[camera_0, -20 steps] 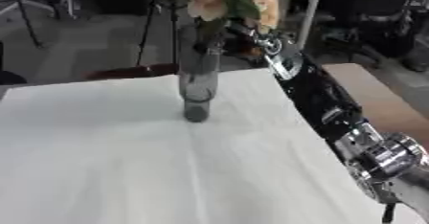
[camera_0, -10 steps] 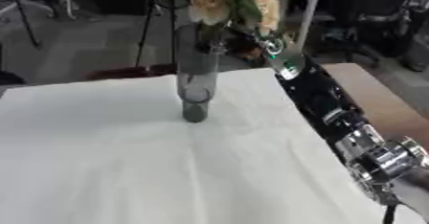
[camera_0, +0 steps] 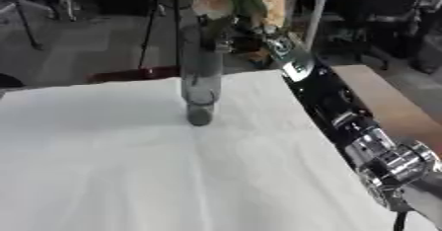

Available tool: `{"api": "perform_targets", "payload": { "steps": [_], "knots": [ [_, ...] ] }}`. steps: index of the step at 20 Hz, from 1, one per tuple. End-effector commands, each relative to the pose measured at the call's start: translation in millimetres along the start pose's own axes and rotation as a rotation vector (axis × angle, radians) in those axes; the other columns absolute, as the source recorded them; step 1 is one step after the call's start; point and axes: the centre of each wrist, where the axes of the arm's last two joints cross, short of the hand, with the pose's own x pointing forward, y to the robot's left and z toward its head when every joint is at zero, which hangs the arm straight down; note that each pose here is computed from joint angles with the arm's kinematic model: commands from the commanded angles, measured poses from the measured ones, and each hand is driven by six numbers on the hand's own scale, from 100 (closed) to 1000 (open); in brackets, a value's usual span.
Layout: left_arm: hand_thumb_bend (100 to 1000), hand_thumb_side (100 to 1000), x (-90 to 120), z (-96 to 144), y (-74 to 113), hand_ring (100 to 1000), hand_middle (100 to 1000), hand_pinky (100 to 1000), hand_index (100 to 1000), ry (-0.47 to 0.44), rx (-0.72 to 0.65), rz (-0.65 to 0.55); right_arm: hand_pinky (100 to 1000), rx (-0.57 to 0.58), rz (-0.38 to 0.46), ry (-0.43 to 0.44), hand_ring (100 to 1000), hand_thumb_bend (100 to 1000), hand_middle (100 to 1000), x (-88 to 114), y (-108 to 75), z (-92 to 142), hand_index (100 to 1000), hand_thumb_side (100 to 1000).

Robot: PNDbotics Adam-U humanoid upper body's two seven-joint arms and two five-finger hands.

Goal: Arrange flowers into the vase.

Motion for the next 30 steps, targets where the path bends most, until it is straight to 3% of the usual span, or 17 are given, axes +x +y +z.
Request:
{"api": "perform_targets", "payload": {
  "steps": [1, 13, 14, 15, 30],
  "knots": [
    [895, 644, 5.7, -1.8, 6.8, 697, 616, 579, 659, -0.019, 0.004, -0.022, 1000, -0.068, 0.057, -0.014, 1000, 699, 939, 8.0, -24.4, 1.9, 1000, 766],
    [892, 644, 5.0, -1.2, 7.2, 696, 616, 580, 660, -0.015, 0.004, -0.022, 1000, -0.072, 0.091, -0.005, 1000, 700, 959, 6.0, -23.0, 4.0, 1000, 762],
    [936, 598, 5.0, -1.2, 7.2, 696, 616, 580, 660, -0.015, 0.004, -0.022, 1000, -0.072, 0.091, -0.004, 1000, 595, 960, 5.8, -22.9, 4.2, 1000, 710],
    [892, 644, 4.8, -1.0, 7.4, 696, 616, 580, 660, -0.015, 0.005, -0.021, 1000, -0.072, 0.091, 0.005, 1000, 702, 960, 3.4, -22.5, 6.7, 1000, 764],
    [890, 644, 3.8, 0.0, 10.1, 695, 616, 580, 660, -0.012, 0.019, -0.027, 1000, -0.086, 0.071, 0.009, 1000, 703, 947, -2.9, -22.1, 27.6, 1000, 765]
  ]
}}
